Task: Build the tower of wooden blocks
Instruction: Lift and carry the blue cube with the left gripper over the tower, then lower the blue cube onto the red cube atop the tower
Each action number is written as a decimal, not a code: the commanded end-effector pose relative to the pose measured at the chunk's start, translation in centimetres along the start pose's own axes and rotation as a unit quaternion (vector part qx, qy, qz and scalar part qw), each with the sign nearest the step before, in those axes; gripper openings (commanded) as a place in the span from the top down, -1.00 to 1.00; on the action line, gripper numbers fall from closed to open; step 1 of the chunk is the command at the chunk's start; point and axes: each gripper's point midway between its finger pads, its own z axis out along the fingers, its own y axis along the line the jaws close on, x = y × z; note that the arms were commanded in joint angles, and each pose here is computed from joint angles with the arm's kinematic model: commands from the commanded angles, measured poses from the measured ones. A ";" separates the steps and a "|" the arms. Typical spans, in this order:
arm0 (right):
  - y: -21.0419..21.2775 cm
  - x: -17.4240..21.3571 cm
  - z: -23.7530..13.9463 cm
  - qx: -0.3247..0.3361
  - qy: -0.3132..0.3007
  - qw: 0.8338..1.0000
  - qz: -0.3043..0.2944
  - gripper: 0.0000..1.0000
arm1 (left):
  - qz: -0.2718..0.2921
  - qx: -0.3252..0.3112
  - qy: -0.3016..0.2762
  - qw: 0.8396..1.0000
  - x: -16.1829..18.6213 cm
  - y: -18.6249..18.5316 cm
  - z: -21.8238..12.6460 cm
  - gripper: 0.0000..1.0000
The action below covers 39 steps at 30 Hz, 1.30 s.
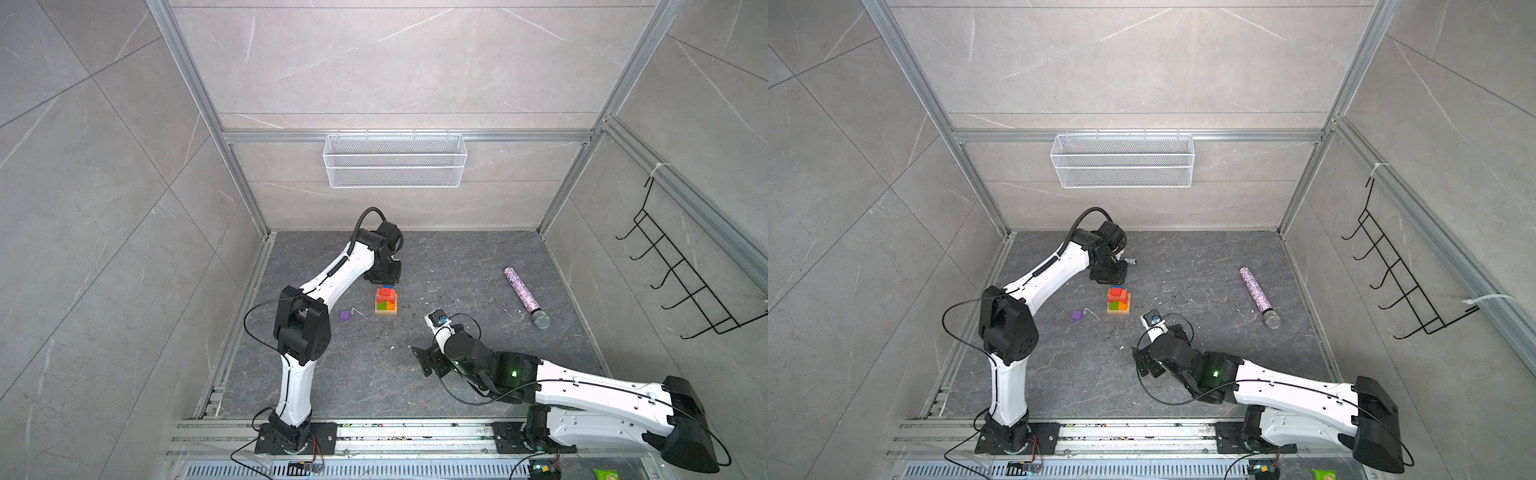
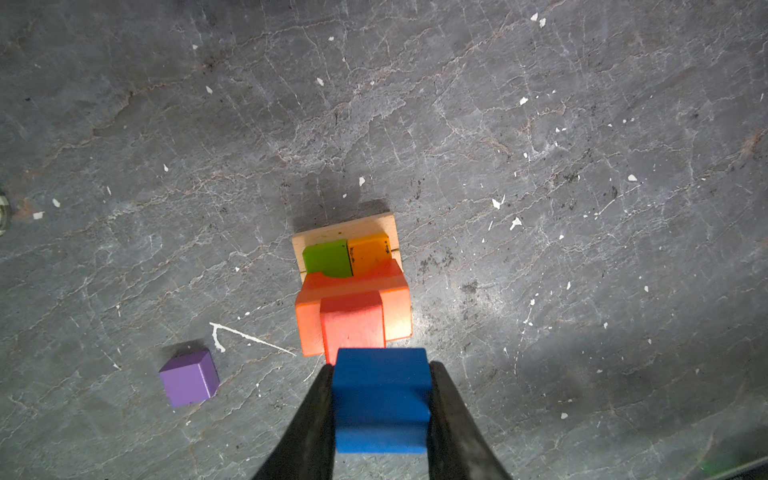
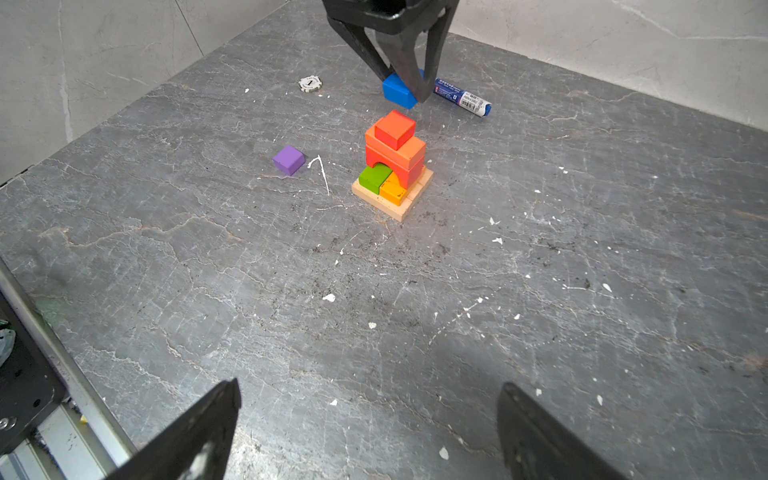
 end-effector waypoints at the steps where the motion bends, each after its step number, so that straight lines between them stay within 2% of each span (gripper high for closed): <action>1: -0.5 0.1 -0.5 0.010 0.002 1.000 0.001 -0.94 | 0.009 -0.023 0.007 1.000 0.1 0.3 -0.4 0.35; 19: -0.4 0.3 -0.3 0.011 0.005 1.000 -0.002 -0.93 | 0.016 -0.052 0.023 0.998 0.6 1.3 0.9 0.35; 39: -0.5 0.6 -0.1 0.013 0.009 1.000 -0.004 -0.93 | 0.013 -0.054 0.032 0.998 0.9 1.4 1.9 0.35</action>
